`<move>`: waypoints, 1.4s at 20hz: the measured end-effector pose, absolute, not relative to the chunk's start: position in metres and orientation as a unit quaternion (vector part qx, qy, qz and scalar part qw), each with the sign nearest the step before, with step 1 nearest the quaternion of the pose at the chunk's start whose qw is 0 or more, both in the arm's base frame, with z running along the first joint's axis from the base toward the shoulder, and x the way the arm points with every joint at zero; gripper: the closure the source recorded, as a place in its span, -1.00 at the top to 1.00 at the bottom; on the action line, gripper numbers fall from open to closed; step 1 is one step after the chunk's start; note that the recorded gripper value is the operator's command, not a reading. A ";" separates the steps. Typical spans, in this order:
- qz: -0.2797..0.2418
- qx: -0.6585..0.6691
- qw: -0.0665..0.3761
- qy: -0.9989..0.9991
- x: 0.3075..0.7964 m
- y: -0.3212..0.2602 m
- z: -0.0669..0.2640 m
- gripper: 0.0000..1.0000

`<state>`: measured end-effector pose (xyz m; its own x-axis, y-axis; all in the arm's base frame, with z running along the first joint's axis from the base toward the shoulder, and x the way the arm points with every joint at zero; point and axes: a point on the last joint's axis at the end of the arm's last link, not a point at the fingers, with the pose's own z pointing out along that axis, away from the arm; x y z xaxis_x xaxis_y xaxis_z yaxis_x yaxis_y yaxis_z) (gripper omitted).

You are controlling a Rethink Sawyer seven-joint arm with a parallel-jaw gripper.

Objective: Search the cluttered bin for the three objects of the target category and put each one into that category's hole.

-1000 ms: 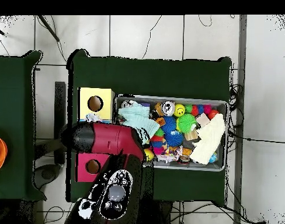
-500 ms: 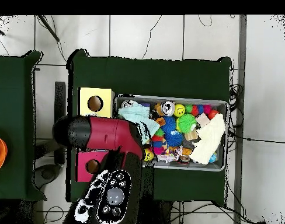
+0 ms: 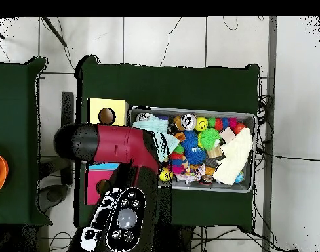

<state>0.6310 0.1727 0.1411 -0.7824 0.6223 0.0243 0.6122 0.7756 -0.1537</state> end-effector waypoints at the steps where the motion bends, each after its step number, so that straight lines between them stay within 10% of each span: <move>1: 0.068 -0.327 0.035 -0.942 0.634 0.173 0.141 1.00; 28: 0.103 -0.271 -0.011 -0.957 0.673 0.219 0.104 1.00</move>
